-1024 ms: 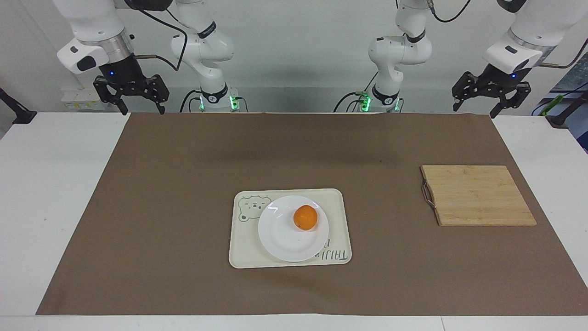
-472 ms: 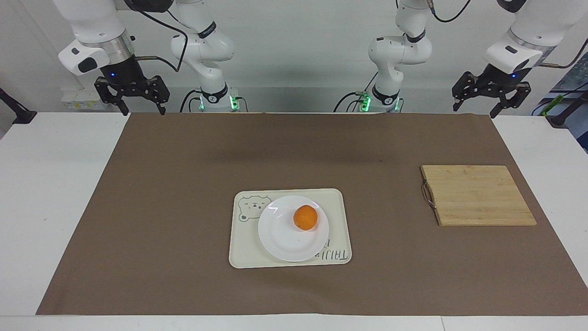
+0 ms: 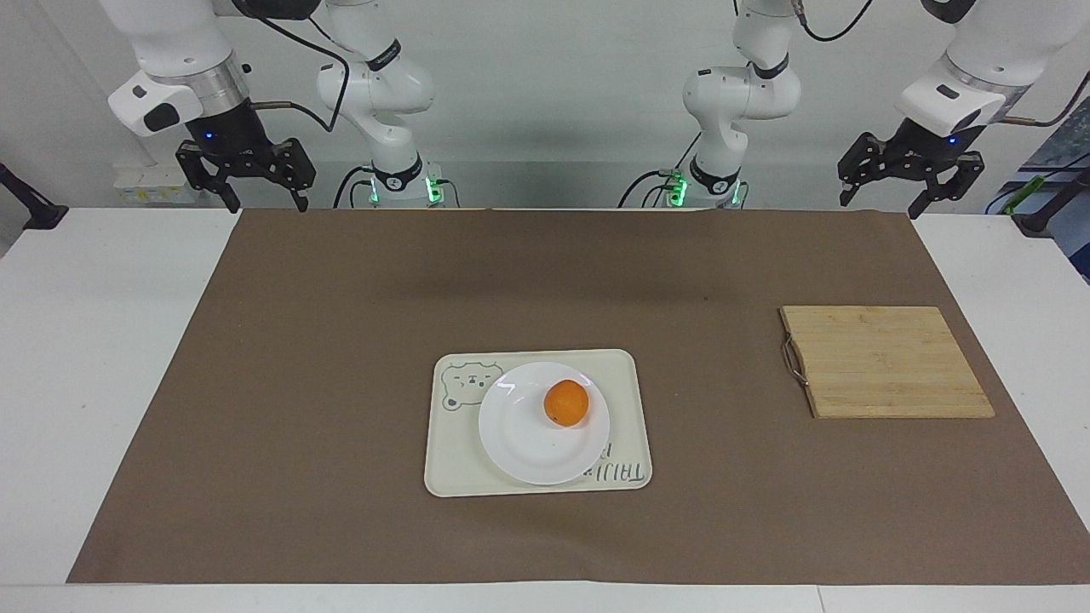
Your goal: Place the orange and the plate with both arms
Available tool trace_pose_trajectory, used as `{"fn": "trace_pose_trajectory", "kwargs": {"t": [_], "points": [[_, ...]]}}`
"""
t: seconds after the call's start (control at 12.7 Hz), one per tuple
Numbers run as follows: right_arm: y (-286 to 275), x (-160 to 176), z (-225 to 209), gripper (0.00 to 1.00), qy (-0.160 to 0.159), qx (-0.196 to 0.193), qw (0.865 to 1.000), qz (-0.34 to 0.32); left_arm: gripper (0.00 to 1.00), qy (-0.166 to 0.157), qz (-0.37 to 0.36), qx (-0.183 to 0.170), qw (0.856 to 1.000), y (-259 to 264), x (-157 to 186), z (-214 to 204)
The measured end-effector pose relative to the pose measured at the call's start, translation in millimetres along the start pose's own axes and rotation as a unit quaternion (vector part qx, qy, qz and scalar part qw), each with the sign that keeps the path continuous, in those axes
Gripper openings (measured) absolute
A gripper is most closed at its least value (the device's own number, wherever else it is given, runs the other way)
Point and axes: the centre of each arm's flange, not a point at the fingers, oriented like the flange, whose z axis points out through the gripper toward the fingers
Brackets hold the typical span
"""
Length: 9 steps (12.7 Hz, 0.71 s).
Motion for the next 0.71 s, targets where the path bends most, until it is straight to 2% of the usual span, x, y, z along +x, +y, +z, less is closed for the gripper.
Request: {"fn": "trace_pose_trajectory", "kwargs": {"t": [0.71], "points": [[-13.6,17.9,9.1,1.0,-0.001,0.006,1.0,-0.001,1.0,0.0,0.0,0.0,1.0,0.0,0.0,0.0]]}}
